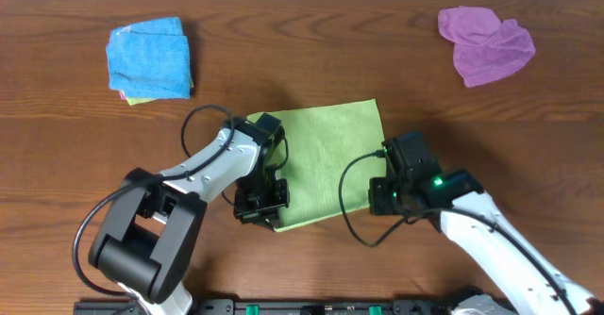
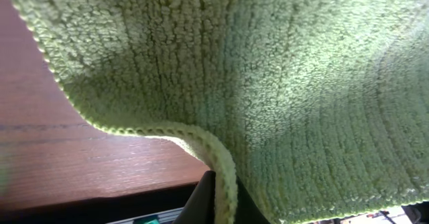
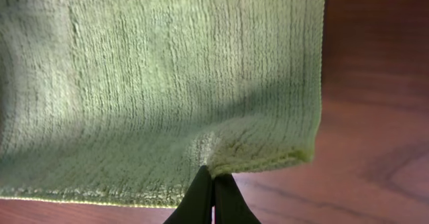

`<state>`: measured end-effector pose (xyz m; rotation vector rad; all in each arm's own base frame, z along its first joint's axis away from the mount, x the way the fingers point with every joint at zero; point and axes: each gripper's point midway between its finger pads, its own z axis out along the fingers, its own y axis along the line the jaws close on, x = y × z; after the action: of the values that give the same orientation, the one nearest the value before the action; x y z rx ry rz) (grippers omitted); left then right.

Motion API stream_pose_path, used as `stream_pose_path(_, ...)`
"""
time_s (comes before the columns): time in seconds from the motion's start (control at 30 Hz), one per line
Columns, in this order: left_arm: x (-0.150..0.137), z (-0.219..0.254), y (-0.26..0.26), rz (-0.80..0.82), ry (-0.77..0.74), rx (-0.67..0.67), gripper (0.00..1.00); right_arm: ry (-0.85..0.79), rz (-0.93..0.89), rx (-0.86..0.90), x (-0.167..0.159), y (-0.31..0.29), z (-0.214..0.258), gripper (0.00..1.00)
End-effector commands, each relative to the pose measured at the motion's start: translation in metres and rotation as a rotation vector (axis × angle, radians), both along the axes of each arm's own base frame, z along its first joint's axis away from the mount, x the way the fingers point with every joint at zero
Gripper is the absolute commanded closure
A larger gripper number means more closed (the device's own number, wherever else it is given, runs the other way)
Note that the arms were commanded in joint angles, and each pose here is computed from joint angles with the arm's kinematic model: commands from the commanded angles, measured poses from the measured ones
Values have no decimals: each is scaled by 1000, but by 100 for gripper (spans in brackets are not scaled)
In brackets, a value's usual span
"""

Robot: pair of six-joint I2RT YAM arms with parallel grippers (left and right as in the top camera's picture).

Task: Fold the cloth
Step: 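Grasp the near edge of the green cloth with both grippers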

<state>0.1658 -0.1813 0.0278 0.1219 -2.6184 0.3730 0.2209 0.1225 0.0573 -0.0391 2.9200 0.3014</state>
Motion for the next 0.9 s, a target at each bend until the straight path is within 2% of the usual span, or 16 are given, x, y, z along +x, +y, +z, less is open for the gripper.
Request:
stream_pose_path(0.0, 0, -3, 15, -15, -8, 42, 94, -41, -56, -51, 0, -9, 3, 99)
stream_pose_path(0.23, 7, 4, 22, 53, -19, 47, 94, -180, -82, -74, 22, -11, 19, 99)
stream_pose_path(0.47, 42, 23, 27, 197, -162, 3, 94, -364, -69, -110, 60, -12, 36, 99)
stream_pose_path(0.7, 83, 24, 17, 300, -293, -52, 94, -440, -32, -119, 91, 0, 27, 99)
stream_pose_path(0.87, 106, 23, 21, 357, -373, -39, 94, -502, -29, -132, 115, -1, 25, 99)
